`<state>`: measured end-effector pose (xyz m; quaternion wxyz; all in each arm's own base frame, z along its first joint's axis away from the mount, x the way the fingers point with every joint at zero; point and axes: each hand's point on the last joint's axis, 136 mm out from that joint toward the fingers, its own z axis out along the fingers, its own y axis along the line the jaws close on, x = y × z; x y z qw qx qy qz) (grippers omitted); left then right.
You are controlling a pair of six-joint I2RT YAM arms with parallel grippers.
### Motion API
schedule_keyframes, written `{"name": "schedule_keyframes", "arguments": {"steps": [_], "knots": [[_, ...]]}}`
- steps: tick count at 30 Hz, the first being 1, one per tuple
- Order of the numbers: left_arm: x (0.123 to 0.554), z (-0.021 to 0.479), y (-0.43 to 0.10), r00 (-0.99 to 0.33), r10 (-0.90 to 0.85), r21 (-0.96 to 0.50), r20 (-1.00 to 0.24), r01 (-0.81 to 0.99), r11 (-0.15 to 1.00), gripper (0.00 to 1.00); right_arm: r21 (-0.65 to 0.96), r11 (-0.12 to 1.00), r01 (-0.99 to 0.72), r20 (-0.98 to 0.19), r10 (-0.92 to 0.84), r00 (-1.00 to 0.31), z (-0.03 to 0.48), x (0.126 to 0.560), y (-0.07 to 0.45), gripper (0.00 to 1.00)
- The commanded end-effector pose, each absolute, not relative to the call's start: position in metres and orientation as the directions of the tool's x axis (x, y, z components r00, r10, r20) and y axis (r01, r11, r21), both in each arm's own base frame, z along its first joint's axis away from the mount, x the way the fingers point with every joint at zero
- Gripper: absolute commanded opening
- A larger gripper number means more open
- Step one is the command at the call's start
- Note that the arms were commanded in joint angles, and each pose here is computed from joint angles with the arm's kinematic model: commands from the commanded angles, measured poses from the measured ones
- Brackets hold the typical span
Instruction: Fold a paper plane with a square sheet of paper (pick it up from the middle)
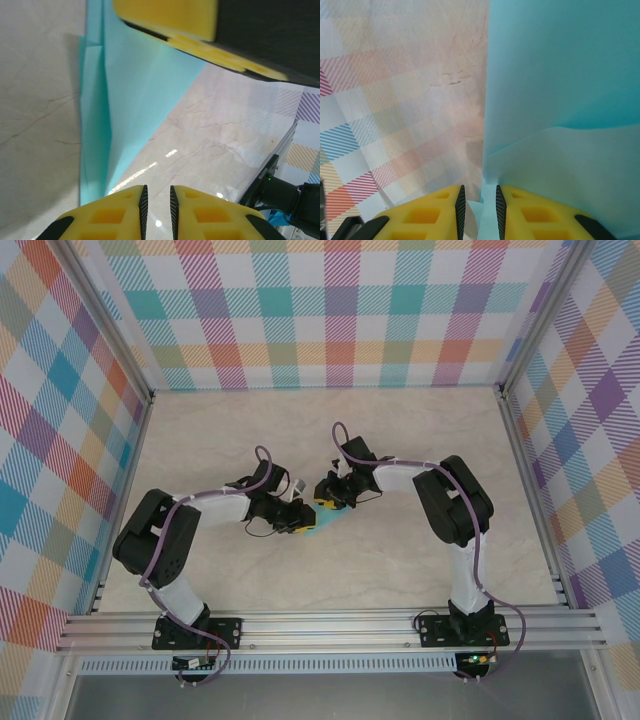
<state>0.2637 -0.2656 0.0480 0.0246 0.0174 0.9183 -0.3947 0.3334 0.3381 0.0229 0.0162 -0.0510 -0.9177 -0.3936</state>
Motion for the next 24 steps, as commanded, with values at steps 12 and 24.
{"name": "schedule_keyframes", "arguments": {"steps": [12,24], "knots": [[0.259,0.025,-0.262,-0.994,0.093,-0.617,-0.057,0.108,0.78,0.2,0.575,0.79,0.212,0.186,0.126,-0.975,-0.034,0.306,0.311,0.26],[0.251,0.017,-0.237,-0.996,0.076,-0.541,-0.049,0.09,0.836,0.16,0.567,0.795,0.214,0.192,0.125,-0.973,-0.039,0.304,0.309,0.26]]}}
